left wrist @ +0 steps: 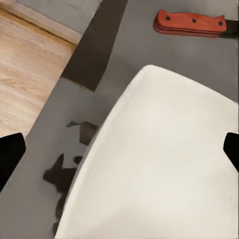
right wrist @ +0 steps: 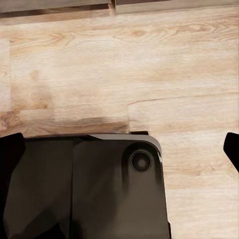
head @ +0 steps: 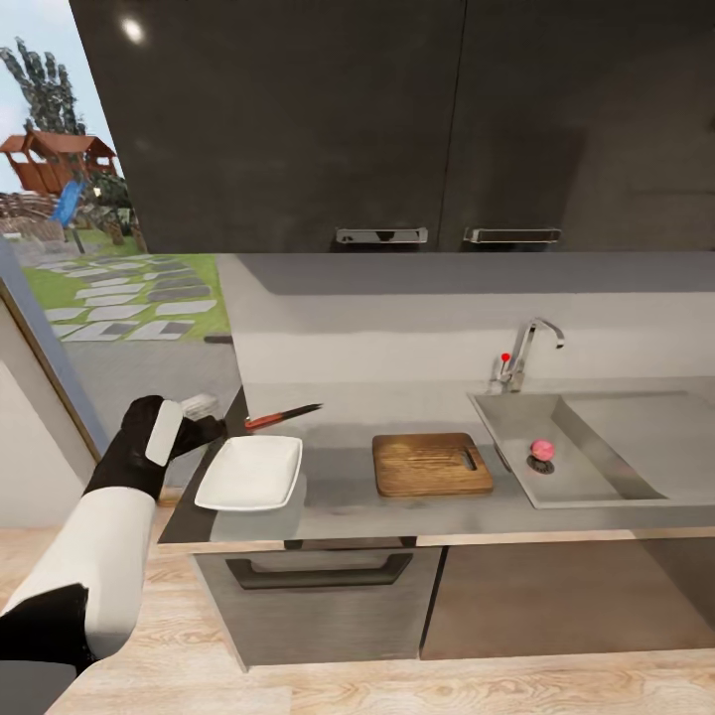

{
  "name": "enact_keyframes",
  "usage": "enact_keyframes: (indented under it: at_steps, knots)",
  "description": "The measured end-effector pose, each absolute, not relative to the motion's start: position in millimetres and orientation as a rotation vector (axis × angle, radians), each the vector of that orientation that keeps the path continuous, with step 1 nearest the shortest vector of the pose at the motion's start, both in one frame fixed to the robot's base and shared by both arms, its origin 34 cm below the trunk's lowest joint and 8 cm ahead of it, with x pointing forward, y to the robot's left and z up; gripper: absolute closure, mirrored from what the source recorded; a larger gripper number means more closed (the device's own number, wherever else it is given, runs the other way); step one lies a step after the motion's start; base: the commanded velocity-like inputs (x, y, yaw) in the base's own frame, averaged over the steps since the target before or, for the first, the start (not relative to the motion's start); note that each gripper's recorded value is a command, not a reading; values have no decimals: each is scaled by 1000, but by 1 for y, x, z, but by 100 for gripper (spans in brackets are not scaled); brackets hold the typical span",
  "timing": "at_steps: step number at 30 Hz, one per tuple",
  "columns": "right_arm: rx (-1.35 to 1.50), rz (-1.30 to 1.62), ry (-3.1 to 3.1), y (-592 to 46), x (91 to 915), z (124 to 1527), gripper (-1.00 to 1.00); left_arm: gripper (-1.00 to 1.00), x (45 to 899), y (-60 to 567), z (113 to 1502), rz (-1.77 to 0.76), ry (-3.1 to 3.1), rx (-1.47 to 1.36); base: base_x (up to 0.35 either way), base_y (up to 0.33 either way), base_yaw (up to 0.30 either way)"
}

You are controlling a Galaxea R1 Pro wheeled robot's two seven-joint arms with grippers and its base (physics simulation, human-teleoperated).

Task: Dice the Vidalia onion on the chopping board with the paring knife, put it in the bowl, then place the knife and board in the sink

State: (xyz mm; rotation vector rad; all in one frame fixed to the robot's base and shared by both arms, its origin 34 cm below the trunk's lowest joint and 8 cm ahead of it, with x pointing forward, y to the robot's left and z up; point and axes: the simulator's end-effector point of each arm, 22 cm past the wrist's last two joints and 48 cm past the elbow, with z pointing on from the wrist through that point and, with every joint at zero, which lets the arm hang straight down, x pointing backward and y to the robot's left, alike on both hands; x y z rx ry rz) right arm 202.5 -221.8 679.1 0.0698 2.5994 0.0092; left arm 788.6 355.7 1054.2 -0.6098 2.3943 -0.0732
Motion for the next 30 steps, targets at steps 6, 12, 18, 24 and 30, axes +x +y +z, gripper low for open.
enact_keyframes:
  at_steps: [6, 12, 18, 24, 30]
  knots:
    - [71, 10, 2598, -221, 203, 679, -100, -100, 796, 360, 1079, -66, 2334, -595, -35, 0, 0]
    - [71, 11, 2598, -221, 203, 679, -100, -100, 797, 365, 1082, -56, 2326, -596, -276, 0, 0]
    - [71, 11, 2598, -221, 203, 679, -100, -100, 796, 368, 1083, -50, 2325, -598, -337, 0, 0]
    - [70, 11, 2598, -221, 203, 679, -100, -100, 796, 369, 1083, -49, 2325, -599, -344, 0, 0]
    - [69, 11, 2598, -221, 203, 679, -100, -100, 796, 369, 1083, -50, 2324, -598, -343, 0, 0]
